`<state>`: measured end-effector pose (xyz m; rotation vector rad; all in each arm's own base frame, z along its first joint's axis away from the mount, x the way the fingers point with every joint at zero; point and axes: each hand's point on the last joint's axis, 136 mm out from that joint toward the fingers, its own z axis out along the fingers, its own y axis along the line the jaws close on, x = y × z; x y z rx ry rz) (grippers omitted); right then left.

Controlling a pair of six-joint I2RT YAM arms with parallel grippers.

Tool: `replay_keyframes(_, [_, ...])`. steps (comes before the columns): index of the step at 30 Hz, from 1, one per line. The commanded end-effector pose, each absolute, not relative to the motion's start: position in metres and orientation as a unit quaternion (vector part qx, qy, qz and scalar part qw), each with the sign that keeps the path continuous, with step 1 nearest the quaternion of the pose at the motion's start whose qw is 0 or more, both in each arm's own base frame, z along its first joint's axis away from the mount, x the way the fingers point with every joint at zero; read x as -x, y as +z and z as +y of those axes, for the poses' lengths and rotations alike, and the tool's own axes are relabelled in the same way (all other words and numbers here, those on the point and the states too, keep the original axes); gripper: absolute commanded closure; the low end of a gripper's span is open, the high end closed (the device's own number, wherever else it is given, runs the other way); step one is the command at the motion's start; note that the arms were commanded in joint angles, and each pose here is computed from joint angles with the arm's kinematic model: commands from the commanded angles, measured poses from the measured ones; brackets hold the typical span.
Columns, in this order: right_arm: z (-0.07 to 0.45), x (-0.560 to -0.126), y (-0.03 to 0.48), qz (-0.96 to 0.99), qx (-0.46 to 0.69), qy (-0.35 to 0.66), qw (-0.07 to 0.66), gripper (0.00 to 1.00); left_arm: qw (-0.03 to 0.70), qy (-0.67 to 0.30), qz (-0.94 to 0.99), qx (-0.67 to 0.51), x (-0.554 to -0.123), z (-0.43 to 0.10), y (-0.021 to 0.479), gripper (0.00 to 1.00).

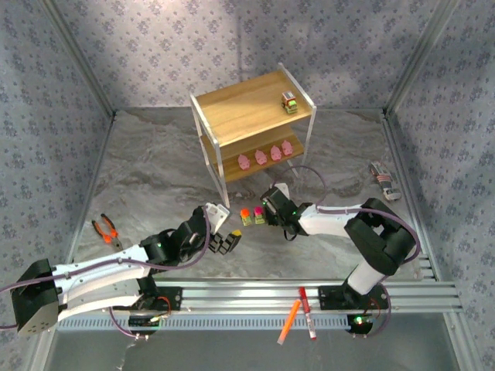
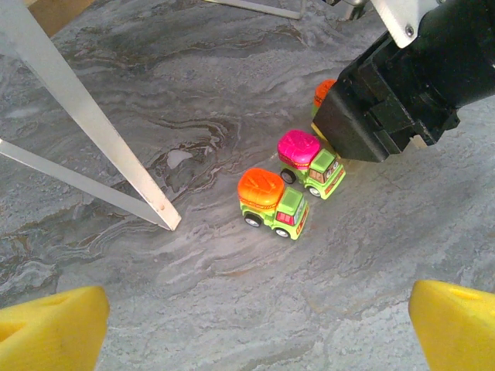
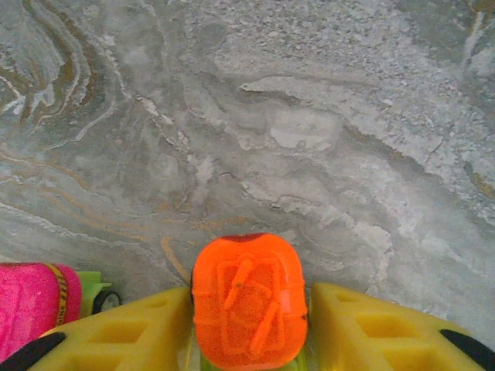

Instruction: Place and organize the plastic toys onto the shelf

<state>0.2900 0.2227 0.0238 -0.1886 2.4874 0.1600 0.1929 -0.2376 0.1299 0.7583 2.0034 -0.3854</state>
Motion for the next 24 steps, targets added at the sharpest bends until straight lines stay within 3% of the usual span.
replay_keyframes(1, [0.213, -0.281, 0.019, 0.948, 0.069, 0.045, 0.308, 0.58, 0.463, -0.163, 0.817, -0.303, -0.195, -0.241, 0.135, 0.0])
replay_keyframes(10, [0.211, -0.285, 0.027, 0.945, 0.073, 0.039, 0.315, 0.69, 0.463, -0.162, 0.817, -0.303, -0.195, -0.24, 0.135, 0.0])
replay_keyframes(24, [0.207, -0.284, 0.081, 0.934, 0.084, 0.035, 0.346, 0.7, 0.463, -0.164, 0.817, -0.303, -0.195, -0.241, 0.135, 0.0])
